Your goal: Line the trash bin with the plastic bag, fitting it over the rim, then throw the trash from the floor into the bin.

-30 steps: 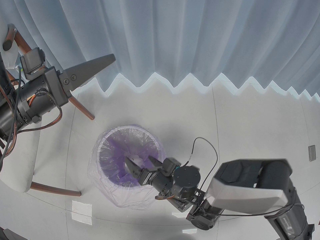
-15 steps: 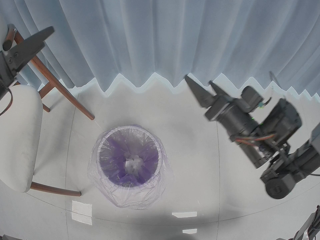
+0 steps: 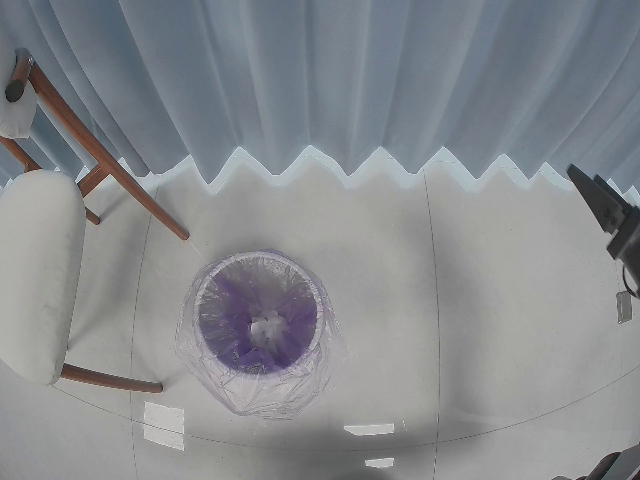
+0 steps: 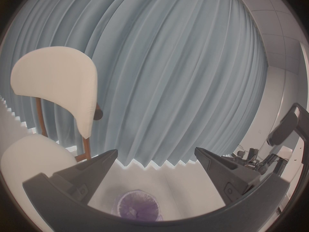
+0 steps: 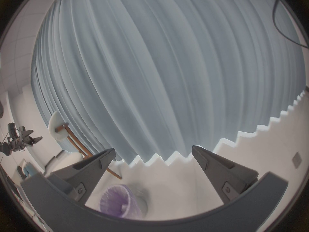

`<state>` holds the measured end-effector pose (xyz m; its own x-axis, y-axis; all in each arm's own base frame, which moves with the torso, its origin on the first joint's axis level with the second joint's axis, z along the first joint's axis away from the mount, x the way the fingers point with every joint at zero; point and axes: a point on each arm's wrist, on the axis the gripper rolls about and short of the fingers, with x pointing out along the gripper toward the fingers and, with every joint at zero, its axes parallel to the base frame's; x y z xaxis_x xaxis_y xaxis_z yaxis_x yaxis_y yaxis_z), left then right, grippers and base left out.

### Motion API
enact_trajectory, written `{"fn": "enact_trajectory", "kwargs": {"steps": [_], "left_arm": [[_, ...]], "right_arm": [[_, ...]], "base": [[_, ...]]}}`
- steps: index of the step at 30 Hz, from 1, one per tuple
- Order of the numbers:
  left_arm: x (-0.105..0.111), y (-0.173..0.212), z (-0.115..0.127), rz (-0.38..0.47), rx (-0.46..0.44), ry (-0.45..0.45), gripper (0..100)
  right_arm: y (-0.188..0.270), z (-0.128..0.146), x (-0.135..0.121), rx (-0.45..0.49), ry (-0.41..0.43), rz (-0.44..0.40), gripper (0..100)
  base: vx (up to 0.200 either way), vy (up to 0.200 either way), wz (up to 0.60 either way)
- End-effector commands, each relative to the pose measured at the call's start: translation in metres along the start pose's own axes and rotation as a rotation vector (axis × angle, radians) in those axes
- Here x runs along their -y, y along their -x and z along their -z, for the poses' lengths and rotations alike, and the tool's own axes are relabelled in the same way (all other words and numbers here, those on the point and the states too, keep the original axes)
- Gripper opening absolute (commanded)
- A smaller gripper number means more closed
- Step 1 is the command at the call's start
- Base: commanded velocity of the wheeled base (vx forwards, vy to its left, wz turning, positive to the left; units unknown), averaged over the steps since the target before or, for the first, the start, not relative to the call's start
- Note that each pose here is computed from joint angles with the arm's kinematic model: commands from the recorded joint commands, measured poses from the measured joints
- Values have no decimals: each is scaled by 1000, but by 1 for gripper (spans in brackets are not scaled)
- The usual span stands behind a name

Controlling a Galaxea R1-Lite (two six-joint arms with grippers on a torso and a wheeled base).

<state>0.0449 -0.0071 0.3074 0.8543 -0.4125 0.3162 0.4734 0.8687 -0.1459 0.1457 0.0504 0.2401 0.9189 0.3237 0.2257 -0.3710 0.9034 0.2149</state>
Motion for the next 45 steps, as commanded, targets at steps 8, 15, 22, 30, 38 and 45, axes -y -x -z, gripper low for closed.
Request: {"fn": "enact_trajectory", "kwargs": {"steps": [8, 15, 22, 30, 38, 45], "left_arm": [[20, 86, 94, 181, -141, 21, 100], [16, 128, 174, 311, -147, -40, 100], [0, 131, 199, -143, -272, -188, 100], [-8, 133, 198, -501, -245, -197, 100], [-8, 134, 201, -459, -286, -235, 100], [-8, 134, 201, -460, -285, -230, 100]], "right_arm": [[170, 35, 7, -8, 205, 364, 100], [205, 100, 13, -2, 299, 297, 100], [208, 116, 18, -155, 279, 368, 100], [208, 115, 18, -147, 272, 371, 100], [207, 120, 17, -225, 261, 298, 100], [208, 120, 17, -206, 262, 300, 100]], "base": [[0, 0, 0], [0, 0, 0], [0, 0, 0], [0, 0, 0], [0, 0, 0], [0, 0, 0]]}}
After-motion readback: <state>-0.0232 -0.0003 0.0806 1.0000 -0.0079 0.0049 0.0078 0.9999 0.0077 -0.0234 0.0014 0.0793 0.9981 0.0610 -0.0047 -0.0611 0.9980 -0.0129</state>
